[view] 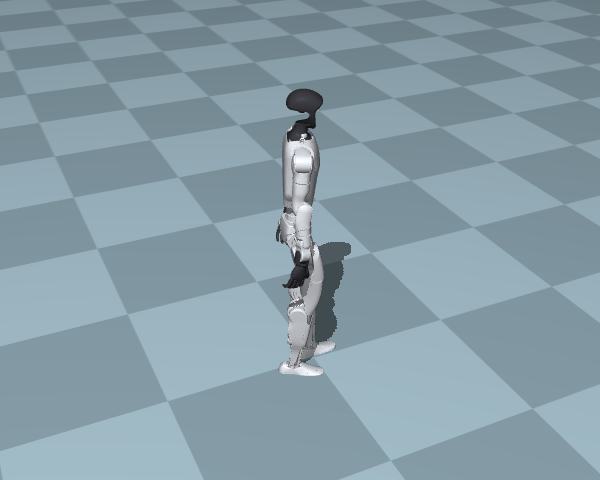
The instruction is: In place motions
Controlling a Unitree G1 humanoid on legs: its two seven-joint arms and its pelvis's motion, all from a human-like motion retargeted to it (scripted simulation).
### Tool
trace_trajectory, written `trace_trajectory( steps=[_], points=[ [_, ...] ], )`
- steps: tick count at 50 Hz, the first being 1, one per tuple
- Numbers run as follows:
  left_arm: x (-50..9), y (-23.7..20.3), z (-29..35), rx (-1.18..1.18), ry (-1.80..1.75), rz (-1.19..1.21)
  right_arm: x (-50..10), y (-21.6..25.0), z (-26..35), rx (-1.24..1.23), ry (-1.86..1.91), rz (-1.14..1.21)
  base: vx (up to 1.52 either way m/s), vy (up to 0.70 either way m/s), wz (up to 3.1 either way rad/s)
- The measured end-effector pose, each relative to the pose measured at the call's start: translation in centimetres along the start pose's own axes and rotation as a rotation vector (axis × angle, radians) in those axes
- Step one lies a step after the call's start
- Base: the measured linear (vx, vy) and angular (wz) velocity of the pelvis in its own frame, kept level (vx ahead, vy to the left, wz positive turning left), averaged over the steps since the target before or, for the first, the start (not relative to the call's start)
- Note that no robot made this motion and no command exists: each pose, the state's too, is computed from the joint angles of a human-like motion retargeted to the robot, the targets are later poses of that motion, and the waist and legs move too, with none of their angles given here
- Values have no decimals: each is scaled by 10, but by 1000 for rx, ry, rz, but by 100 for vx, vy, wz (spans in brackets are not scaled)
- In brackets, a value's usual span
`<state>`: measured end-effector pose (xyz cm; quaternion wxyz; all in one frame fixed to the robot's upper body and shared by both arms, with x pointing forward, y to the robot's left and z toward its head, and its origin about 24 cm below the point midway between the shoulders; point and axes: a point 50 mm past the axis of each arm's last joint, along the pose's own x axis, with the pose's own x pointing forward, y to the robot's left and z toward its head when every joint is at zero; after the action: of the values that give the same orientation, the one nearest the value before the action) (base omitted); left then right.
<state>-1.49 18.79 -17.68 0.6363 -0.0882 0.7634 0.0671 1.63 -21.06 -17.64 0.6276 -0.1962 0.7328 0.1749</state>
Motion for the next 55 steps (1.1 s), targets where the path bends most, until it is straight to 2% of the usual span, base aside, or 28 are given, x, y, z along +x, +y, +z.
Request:
trace_trajectory(
  steps=[10,17,28,38,45,55],
  points=[
    [1,5,3,80,-36,19,0,-2,-17,156,55,-1,-13,-6,28],
    [3,1,-3,7,-68,9,-2,-10,-14,111,77,-32,-8,3,25],
    [-2,7,19,-16,-132,2,-12,-27,44,4,-103,-68,-13,1,-38],
    [3,7,-17,-31,1,-7,-21,-25,83,-81,-260,-79,-4,-1,-42],
    [4,5,-29,-73,20,-15,-12,-17,56,-62,-166,-58,2,-1,30],
    [2,23,-35,-151,16,77,1,1,-21,82,82,2,11,-1,45]
  ],
)
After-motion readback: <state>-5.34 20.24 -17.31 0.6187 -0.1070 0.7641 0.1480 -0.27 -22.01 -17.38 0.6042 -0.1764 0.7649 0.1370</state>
